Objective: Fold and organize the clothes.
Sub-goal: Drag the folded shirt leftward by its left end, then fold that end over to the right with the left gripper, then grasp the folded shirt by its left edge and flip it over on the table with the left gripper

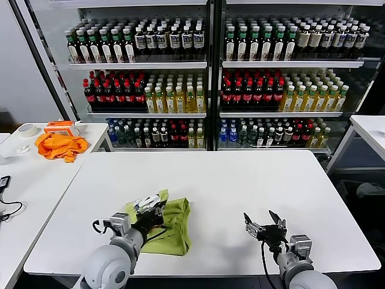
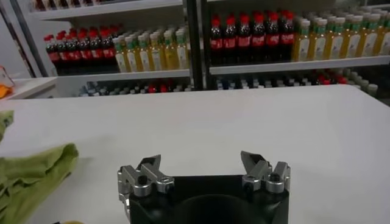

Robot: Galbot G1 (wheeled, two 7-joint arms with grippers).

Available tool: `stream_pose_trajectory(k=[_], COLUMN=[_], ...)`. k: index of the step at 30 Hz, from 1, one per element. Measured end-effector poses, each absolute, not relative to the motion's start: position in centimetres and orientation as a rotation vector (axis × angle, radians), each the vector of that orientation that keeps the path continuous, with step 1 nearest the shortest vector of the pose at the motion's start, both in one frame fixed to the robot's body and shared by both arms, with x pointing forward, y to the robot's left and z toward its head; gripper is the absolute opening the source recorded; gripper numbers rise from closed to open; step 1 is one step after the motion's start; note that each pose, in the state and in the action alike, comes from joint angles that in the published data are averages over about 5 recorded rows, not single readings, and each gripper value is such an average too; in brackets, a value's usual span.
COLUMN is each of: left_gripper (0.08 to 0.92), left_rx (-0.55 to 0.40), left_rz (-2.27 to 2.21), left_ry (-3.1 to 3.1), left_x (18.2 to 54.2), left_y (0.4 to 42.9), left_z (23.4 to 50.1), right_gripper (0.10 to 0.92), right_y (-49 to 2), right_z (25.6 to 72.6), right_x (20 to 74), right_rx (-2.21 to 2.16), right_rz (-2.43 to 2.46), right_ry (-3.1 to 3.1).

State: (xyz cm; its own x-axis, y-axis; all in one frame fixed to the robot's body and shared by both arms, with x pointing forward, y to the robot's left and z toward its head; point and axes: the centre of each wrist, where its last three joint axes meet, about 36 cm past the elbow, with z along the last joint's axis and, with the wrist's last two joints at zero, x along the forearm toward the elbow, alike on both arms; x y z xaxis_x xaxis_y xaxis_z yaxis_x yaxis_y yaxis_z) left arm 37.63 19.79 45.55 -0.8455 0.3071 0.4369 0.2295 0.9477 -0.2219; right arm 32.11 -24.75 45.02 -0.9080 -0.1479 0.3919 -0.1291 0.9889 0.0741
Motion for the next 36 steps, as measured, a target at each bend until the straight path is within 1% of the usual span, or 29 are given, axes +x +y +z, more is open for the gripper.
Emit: stream_pose_trajectory(k=[2, 8, 13, 15, 17, 19, 24, 28, 32, 36], left_gripper=[0.142, 0.31, 0.457, 0.518, 0.57, 0.631, 0.77, 0.818, 0.822, 0.823], left_rx=[-0.389, -0.418, -0.451, -0.449, -0.43, -0.391, -0.241, -0.144, -0.085, -0.046], left_rz=[0.237, 0.331, 0.404, 0.415, 0.402, 0.359, 0.162, 0.02, -0.065, -0.111], left_ry=[-2.607, -2.567, -2.568, -2.584, -2.605, -2.629, -2.659, -2.639, -2.617, -2.598], left_x=[37.8, 37.9, 37.4, 37.2, 37.0, 36.8, 36.4, 36.0, 35.8, 35.9], left_y=[19.4, 18.1, 18.0, 18.3, 19.0, 19.9, 22.5, 23.9, 24.7, 25.2], left_z=[45.2, 44.6, 45.2, 45.6, 45.9, 45.9, 44.7, 43.4, 42.3, 41.3], right_gripper=[0.823, 0.823, 0.823, 0.823, 0.823, 0.823, 0.823, 0.823, 0.823, 0.823], right_y=[-24.7, -24.8, -24.7, -24.7, -24.6, -24.5, -24.6, -24.7, -24.9, -25.2], right_z=[45.0, 45.2, 45.1, 45.0, 45.0, 45.0, 44.8, 44.7, 44.6, 44.5], right_x=[32.1, 32.3, 32.5, 32.6, 32.7, 32.8, 33.0, 33.0, 33.0, 33.0], right_rx=[0.197, 0.197, 0.201, 0.205, 0.208, 0.213, 0.218, 0.216, 0.21, 0.202], right_rz=[-0.065, -0.06, -0.06, -0.064, -0.068, -0.072, -0.077, -0.078, -0.078, -0.075], right_ry=[-2.727, -2.734, -2.736, -2.737, -2.74, -2.743, -2.747, -2.747, -2.748, -2.748])
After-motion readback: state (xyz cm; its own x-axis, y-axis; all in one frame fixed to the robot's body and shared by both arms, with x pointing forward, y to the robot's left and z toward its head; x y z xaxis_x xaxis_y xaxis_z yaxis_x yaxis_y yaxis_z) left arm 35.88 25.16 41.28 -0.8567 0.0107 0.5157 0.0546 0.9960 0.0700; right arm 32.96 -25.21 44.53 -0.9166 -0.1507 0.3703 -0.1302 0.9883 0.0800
